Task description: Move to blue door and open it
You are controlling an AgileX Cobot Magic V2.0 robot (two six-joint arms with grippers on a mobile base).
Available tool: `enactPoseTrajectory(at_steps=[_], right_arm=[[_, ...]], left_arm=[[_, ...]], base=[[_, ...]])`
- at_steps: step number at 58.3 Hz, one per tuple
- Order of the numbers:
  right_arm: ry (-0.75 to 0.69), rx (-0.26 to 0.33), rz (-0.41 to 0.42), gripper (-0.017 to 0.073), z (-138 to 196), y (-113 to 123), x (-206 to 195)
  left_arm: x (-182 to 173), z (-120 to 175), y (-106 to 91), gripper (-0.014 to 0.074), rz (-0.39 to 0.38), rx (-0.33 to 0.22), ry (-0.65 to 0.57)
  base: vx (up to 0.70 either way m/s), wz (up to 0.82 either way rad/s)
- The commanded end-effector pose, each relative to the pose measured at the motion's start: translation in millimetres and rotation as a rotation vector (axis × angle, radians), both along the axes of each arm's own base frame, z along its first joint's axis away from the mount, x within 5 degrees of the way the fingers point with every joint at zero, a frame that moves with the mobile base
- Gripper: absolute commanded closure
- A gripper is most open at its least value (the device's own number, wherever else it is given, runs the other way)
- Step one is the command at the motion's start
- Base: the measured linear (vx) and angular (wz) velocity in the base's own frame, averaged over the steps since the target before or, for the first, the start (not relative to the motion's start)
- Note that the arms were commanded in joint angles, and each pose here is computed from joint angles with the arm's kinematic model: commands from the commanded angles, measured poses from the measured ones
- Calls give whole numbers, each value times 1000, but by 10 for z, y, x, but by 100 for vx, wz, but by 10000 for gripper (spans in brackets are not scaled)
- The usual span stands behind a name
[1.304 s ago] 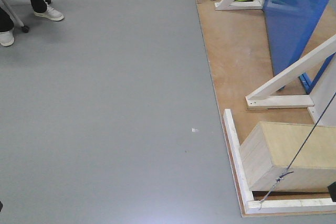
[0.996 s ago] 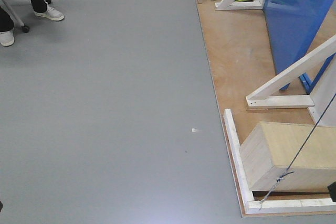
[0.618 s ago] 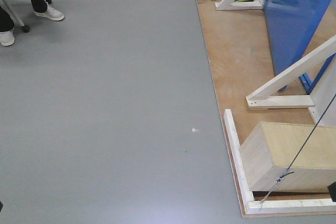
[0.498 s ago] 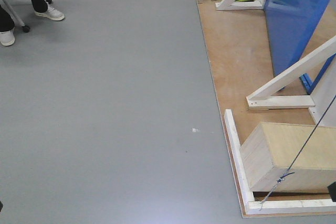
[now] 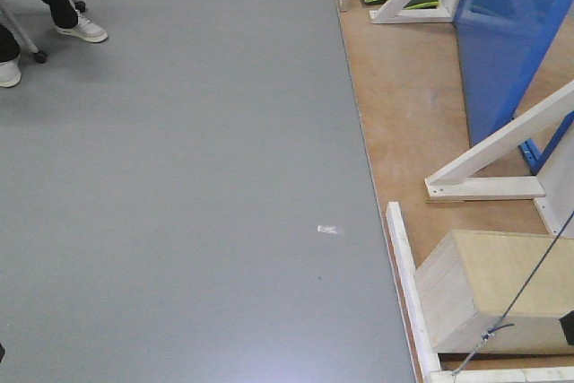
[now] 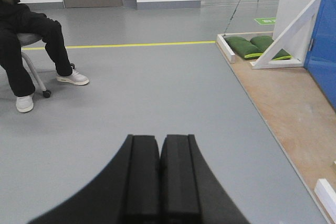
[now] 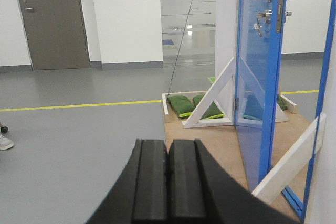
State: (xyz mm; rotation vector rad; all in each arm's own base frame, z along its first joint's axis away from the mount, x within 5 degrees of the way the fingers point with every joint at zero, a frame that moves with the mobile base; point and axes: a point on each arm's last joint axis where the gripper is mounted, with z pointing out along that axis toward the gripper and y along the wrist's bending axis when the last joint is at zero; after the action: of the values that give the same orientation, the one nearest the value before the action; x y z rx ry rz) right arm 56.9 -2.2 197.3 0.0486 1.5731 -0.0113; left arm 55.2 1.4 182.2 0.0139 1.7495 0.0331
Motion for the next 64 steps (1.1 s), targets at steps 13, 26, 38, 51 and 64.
enactPoseTrajectory(at_steps=[13,26,38,51,64], right_arm=[[-94,-17,-5,547,74,-1,-13],[-94,-17,-5,547,74,-1,-13],[-94,-17,-5,547,74,-1,-13],[-94,-17,-5,547,74,-1,-13],[-94,-17,-5,547,74,-1,-13]], left_arm=[[-8,171,-9,521,-12,-11,-121],[-8,171,-9,521,-12,-11,-121],[-8,171,-9,521,-12,-11,-121],[-8,171,-9,521,-12,-11,-121],[-8,171,-9,521,-12,-11,-121]], base=[[30,6],[35,8],[38,5],[41,5],[41,-1]])
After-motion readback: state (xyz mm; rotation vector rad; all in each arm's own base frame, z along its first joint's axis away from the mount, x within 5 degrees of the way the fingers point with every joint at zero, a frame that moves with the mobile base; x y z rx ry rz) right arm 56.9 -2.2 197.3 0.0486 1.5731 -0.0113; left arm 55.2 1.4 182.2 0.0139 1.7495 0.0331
